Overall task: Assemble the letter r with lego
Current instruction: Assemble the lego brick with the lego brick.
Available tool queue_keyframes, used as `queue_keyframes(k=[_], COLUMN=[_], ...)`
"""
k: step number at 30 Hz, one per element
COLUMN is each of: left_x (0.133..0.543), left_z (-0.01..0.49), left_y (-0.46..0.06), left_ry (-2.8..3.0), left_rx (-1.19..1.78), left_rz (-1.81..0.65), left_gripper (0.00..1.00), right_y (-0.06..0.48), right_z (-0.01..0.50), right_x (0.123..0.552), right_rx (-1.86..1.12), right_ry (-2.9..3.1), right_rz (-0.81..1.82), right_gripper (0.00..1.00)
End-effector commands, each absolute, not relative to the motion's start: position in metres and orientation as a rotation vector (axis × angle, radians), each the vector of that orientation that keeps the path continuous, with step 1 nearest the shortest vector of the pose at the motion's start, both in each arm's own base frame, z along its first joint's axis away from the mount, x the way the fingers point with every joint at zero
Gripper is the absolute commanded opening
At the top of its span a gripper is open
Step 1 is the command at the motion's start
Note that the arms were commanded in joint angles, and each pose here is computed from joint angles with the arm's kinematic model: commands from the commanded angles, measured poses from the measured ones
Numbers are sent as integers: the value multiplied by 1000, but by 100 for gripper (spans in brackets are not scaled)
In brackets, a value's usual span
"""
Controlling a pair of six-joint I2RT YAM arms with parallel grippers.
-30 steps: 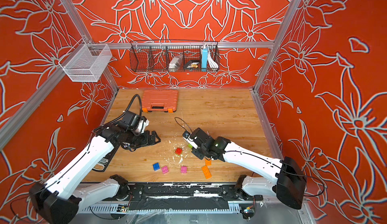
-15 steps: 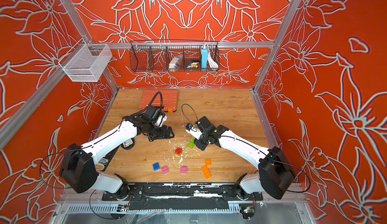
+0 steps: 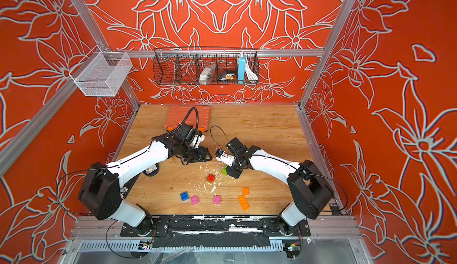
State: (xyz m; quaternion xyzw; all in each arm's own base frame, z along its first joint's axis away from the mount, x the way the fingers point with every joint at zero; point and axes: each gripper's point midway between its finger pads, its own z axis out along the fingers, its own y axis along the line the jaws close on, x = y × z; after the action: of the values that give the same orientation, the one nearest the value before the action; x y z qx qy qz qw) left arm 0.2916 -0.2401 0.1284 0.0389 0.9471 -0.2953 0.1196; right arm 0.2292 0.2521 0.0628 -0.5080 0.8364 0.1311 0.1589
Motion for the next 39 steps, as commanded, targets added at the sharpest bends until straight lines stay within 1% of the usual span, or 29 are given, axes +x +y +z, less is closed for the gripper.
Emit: queue_keyframes(k=[1,3,6,15,21,31,39], left_x=[293,293,292,281,271,256,256], left_z=[136,140,147,180,193,197,194], left_y=[-253,-254,-252,-231,-217,-203,-203], left_ry=[2705,2673,2616,2475,2420,2405,2417], left_rx=[87,67,47,101,132,161,169], left_rz=[-986,-1018,-1039,-963,-903,-853,-848], left_gripper=[61,55,50,49,52,64,67], right_y=[262,263,263,255,248,247,245], right_z=[71,68,63,53,44,38,36], right_x=[237,239,241,239,236,233,230], right_rx=[-1477,-1485,-1481,-1434,-1444,-1448,-1470], right_ry=[2348,2363,2384,2450,2494,2523,2522], right_rz=[388,377,371,330,301,295,281], right_gripper=[0,0,0,0,0,0,0])
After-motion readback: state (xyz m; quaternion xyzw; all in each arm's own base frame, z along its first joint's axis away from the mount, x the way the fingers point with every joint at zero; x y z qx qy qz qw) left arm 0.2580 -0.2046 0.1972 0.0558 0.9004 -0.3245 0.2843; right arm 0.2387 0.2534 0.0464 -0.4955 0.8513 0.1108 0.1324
